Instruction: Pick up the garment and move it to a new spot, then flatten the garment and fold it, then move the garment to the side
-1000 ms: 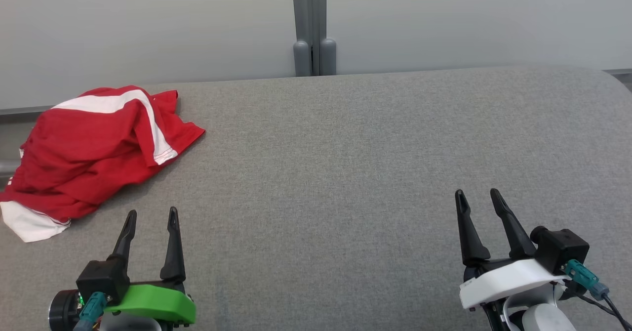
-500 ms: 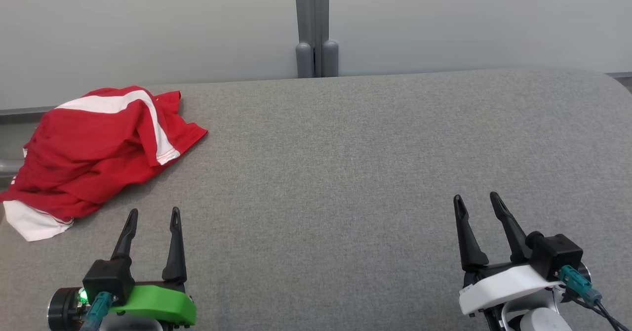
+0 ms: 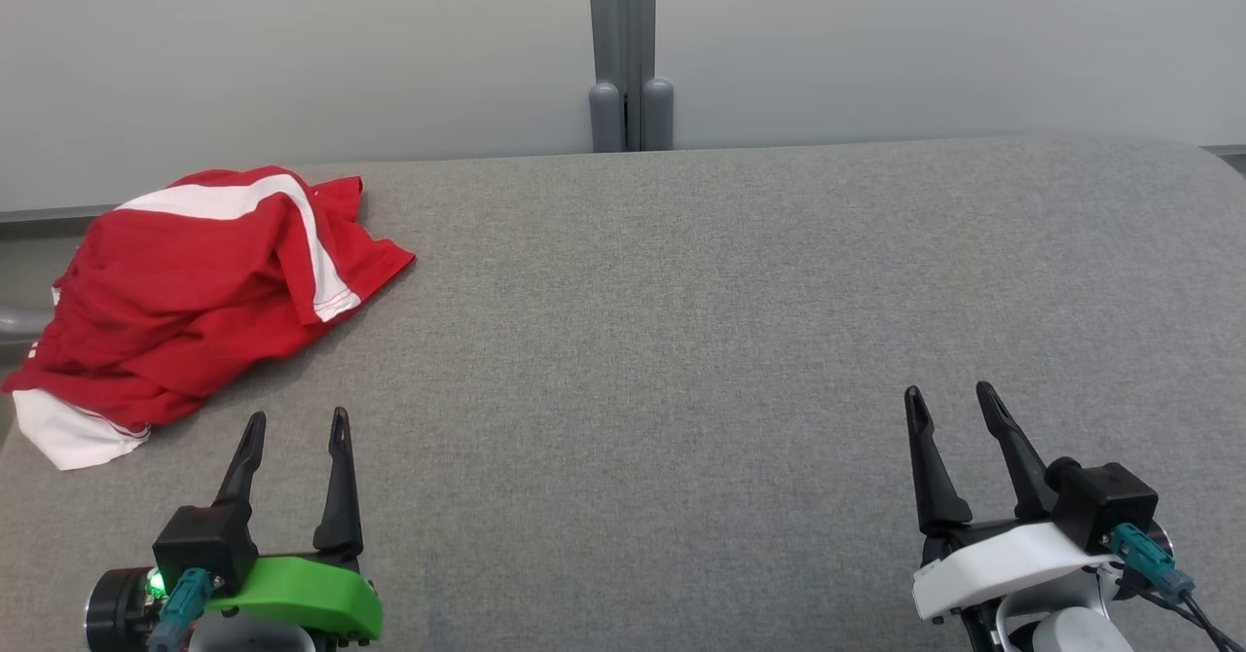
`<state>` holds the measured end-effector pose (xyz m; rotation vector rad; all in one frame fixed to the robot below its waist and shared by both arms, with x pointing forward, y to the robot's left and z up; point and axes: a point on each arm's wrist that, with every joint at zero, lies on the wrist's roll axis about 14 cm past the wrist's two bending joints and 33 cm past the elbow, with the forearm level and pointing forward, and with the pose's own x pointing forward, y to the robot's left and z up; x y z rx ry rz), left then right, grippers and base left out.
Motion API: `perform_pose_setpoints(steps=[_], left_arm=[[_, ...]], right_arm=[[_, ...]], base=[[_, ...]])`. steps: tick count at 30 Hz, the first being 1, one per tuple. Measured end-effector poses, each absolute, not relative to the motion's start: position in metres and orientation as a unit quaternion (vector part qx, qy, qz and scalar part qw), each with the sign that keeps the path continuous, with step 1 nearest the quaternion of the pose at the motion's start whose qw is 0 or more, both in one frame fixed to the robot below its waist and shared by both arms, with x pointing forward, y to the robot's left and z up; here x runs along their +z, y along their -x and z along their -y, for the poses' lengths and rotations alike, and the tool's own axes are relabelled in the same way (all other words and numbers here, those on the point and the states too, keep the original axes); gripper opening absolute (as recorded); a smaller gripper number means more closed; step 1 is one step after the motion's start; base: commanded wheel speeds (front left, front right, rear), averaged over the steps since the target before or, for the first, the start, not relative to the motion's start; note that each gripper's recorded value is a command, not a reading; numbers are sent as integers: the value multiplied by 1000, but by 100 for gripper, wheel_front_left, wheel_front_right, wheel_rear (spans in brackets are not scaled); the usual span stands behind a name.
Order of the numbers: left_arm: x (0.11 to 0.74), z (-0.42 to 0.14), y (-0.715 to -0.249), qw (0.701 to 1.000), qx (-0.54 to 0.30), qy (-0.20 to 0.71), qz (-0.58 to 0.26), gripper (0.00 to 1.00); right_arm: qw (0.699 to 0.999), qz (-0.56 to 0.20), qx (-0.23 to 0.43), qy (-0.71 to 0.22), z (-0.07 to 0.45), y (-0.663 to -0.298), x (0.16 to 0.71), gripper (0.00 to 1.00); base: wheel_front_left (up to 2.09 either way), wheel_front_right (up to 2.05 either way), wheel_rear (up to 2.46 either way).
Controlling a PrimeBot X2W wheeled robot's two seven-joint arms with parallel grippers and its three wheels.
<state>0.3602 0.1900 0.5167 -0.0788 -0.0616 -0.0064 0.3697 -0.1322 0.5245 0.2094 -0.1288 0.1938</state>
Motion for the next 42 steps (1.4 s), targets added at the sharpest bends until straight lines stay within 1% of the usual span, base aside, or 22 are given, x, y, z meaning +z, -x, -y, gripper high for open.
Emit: perform_pose_setpoints(steps=[14,22,31,42], left_arm=[[515,-194,-357,999,4,39,26,100],[512,-207,-352,999,24,34,21,100],[509,-239,-337,997,70,27,18,100],[506,-286,-300,988,151,23,13,100]], right_arm=[[988,59,97,-106,131,-370,521,100],[986,54,112,-107,121,-374,519,100],[981,48,150,-109,95,-380,518,100],[968,35,223,-108,43,-389,514,100]], base=[[0,0,0],[0,0,0],[0,0,0],[0,0,0]])
